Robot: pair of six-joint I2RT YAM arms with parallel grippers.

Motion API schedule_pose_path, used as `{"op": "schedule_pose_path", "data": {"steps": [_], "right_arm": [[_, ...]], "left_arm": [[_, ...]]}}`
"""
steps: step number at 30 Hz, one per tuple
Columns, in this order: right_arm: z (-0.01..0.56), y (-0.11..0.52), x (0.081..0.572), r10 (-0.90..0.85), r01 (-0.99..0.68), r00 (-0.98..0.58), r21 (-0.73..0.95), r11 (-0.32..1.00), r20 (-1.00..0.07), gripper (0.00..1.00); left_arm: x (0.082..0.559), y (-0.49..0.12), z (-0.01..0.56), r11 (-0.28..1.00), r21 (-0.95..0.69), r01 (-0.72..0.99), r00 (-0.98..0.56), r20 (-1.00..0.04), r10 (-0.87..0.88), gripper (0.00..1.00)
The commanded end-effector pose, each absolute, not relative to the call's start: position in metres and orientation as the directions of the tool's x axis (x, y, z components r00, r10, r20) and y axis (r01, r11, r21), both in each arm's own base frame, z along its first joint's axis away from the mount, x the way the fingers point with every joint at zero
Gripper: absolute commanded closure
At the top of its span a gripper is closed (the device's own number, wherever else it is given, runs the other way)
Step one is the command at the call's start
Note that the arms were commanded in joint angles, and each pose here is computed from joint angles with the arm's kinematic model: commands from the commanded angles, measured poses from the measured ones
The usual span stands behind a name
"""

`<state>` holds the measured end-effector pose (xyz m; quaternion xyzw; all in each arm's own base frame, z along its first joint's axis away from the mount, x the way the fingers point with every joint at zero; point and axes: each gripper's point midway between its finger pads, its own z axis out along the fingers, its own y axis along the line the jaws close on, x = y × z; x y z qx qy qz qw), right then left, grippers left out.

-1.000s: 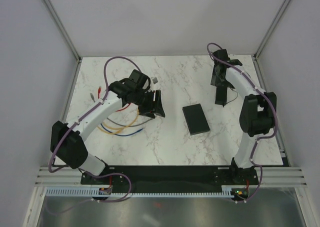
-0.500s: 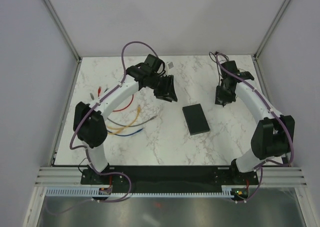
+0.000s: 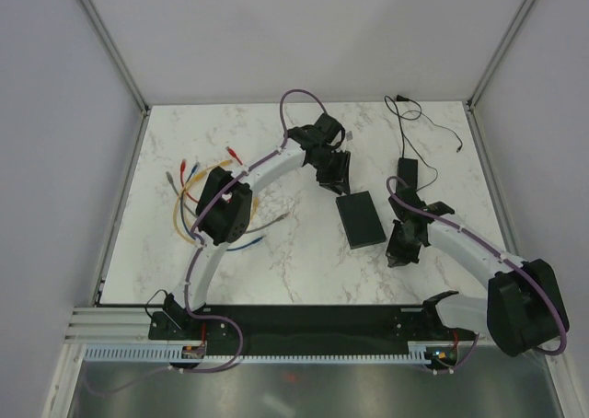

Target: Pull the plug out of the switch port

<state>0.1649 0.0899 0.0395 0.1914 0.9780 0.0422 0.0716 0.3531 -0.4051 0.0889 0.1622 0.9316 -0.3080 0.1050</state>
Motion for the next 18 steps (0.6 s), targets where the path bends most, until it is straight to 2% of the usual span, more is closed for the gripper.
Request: {"op": "schedule_pose_path", "data": {"steps": [1, 8, 18], "right_arm": [[0.039, 0.108, 0.186, 0.469, 0.427, -0.867, 0.234, 0.874, -0.169, 0.98], [0.03, 0.112, 0.209, 0.528, 0.465, -0.82, 0.281, 0.84, -0.22, 0.99], [0.018, 0.107, 0.223, 0.535, 0.484, -0.807, 0.237, 0.842, -0.25, 0.99]], "left_arm": [[0.375, -0.413, 0.099, 0.774, -0.493, 0.398, -0.897, -0.386, 0.216, 0.62], [0.369, -0.409, 0.071, 0.789, -0.476, 0.388, -0.91, -0.336, 0.244, 0.6], [0.363, -0.407, 0.046, 0.793, -0.469, 0.388, -0.915, -0.296, 0.273, 0.6]]}}
